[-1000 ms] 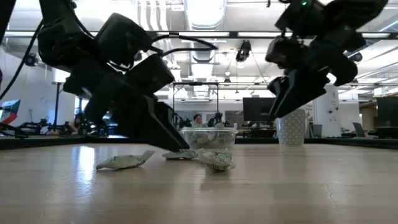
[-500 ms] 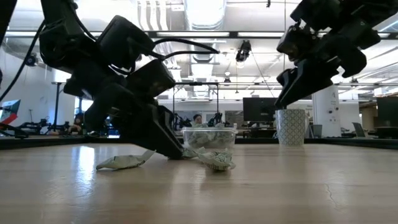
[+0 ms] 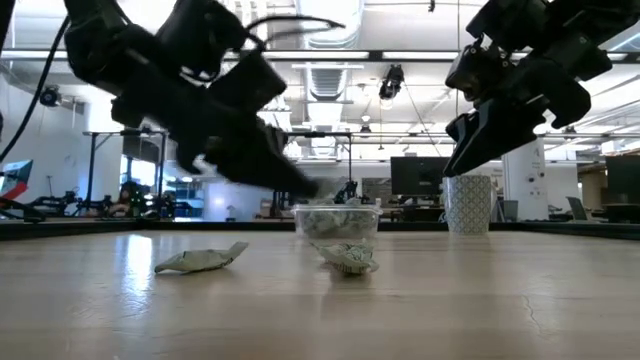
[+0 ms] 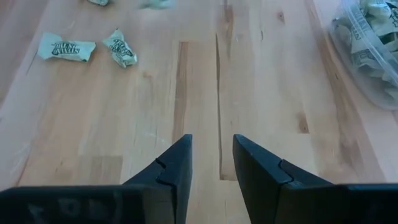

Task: Pick and place Stevia / Truvia into bins
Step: Put the stevia packet into the transparent container

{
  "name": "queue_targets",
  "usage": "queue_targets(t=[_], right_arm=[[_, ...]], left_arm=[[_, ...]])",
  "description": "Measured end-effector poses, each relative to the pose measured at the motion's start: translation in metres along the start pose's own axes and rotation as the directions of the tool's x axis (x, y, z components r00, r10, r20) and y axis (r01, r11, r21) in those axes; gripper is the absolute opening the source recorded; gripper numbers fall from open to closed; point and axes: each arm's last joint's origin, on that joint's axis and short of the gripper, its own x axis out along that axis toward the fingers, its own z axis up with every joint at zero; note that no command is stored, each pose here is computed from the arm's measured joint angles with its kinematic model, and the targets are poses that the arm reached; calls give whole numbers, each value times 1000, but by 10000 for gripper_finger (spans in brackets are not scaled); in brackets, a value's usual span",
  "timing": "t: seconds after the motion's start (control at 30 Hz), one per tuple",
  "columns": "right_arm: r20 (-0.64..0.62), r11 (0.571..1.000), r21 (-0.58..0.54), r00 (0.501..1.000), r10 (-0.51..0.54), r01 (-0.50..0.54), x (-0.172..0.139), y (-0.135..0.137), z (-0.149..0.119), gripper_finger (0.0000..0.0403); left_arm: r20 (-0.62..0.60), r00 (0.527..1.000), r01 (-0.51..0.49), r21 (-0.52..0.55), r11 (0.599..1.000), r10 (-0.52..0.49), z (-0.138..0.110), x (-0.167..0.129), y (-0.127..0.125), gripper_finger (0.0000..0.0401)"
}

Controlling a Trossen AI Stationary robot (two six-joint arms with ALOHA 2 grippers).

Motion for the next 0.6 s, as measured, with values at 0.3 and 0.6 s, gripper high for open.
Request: queue_targets(t=[0.3,0.6], right_arm=[[14,1000,0,1000,1,-1,0,0,1,105],[12,1000,-4,1000,0,0,1,0,0,97]], left_arm=[[40,944,-327,25,945,326,22,-2,79,1],[-67,934,-354,-28,935,352,29,-11,153,0]])
